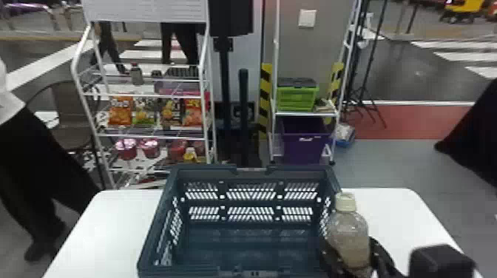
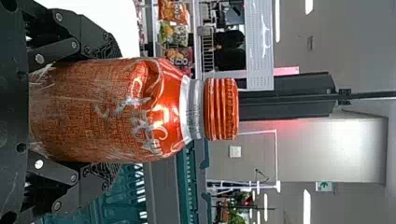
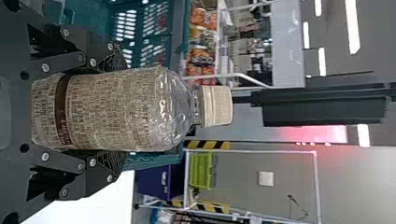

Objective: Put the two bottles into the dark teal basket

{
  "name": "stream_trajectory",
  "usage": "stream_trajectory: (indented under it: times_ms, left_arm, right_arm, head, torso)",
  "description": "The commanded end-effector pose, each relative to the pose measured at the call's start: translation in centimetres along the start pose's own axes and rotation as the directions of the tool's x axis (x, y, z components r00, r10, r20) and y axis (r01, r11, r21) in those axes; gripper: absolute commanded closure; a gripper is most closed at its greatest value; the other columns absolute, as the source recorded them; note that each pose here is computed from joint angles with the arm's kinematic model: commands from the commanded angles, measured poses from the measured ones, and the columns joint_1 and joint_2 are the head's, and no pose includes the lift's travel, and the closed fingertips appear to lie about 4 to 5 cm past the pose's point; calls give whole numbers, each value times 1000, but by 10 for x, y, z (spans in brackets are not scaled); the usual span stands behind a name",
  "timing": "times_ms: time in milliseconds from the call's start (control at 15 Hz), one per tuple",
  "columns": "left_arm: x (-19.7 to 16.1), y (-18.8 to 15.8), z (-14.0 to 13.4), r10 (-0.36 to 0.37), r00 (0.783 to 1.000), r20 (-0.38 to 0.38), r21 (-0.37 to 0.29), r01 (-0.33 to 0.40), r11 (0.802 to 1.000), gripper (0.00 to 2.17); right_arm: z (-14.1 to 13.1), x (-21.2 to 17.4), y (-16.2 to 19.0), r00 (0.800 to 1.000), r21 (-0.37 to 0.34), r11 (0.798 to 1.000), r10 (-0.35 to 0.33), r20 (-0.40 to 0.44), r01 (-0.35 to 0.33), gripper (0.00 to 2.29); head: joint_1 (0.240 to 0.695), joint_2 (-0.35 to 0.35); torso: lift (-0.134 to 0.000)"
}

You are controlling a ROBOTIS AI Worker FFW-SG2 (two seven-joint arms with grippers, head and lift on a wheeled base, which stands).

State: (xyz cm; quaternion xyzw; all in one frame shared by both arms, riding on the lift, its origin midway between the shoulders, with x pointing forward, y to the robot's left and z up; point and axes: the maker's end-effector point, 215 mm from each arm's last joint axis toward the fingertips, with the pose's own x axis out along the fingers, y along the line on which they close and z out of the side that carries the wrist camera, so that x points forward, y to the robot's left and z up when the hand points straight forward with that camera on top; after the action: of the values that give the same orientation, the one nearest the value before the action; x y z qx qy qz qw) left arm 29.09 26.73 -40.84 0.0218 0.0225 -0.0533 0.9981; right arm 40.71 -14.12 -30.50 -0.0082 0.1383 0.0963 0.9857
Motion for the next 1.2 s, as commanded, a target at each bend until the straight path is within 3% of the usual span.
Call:
stream_trajectory:
  times_ms: [0,333,533,800,1133]
  left_arm:
    - [2,4,-5,13,1000,-1,-20,-14,1000,2145]
    - [7,3,-11,15,1000,-3,-33,-15,999,2145]
    - [8,4,-20,16,1000,-16,-38,-17,999,2145]
    - [9,4,-27,18,1000,-25,-41,-19,999,2145]
    - [11,6,-29,22,999,-26,-42,-24,999,2145]
  right_arm:
    - [-10,21,14,993,-35,999,22,-118,-26,1598]
    - [-15,56,35,956,-84,993,55,-289,-82,1598]
    - [-26,78,52,917,-97,988,74,-391,-121,1595]
    - [-42,114,79,872,-61,981,132,-472,-182,1595]
    - [-69,142,79,827,-72,977,127,-548,-199,1582]
  head:
    - [499,0]
    - [499,0]
    - [499,0]
    - [499,0]
    - [499,0]
  torso:
    - [0]
    - [0]
    - [0]
    - [0]
    - [0]
